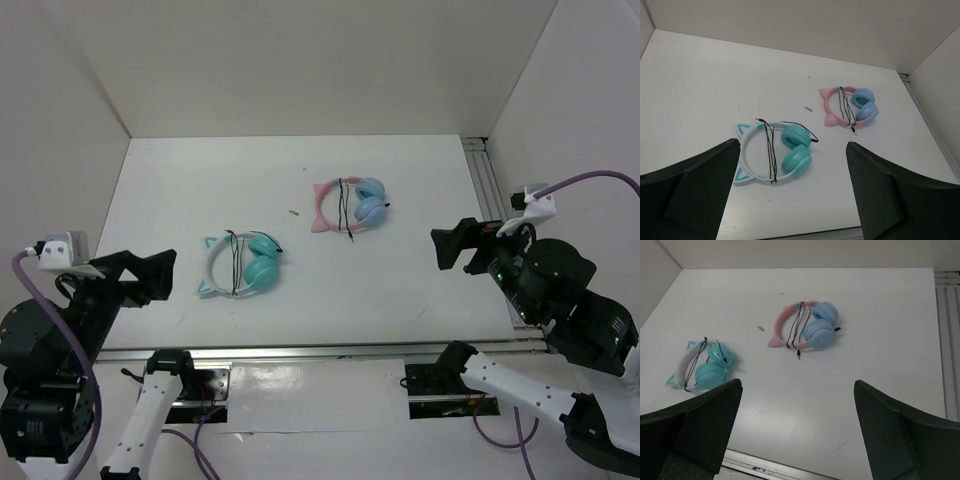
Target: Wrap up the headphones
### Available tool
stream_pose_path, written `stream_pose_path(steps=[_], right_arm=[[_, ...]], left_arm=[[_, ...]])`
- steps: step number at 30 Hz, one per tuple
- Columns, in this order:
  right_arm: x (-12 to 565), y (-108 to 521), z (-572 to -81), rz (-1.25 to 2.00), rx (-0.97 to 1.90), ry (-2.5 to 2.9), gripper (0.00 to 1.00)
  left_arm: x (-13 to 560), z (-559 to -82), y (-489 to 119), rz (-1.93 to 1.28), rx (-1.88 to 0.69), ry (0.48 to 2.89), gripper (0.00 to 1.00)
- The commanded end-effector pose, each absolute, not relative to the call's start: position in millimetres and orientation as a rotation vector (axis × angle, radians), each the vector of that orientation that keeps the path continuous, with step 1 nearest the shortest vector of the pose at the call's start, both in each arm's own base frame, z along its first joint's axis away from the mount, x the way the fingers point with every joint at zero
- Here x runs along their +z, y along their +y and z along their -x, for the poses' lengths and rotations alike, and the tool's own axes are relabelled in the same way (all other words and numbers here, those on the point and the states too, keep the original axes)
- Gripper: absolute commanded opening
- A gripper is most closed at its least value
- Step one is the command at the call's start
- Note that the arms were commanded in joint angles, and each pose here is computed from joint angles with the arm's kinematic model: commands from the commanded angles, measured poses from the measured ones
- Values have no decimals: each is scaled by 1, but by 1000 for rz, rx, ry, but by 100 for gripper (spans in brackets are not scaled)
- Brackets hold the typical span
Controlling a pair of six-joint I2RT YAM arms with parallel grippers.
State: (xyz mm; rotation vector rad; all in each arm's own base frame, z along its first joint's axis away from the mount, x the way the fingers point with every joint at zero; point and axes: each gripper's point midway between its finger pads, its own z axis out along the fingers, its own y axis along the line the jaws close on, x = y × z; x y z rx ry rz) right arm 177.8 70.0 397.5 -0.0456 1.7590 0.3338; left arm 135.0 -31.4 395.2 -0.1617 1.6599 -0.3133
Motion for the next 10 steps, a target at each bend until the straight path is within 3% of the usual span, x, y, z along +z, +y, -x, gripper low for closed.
stream_pose_path(steps=[1, 10], right_arm=[[386, 49, -167, 32, 267, 1806, 100], [391, 47, -161, 50, 288, 1786, 100]], left_arm=[[414, -123, -31, 132, -307, 1618, 100], [420, -118, -28, 139, -298, 1602, 100]])
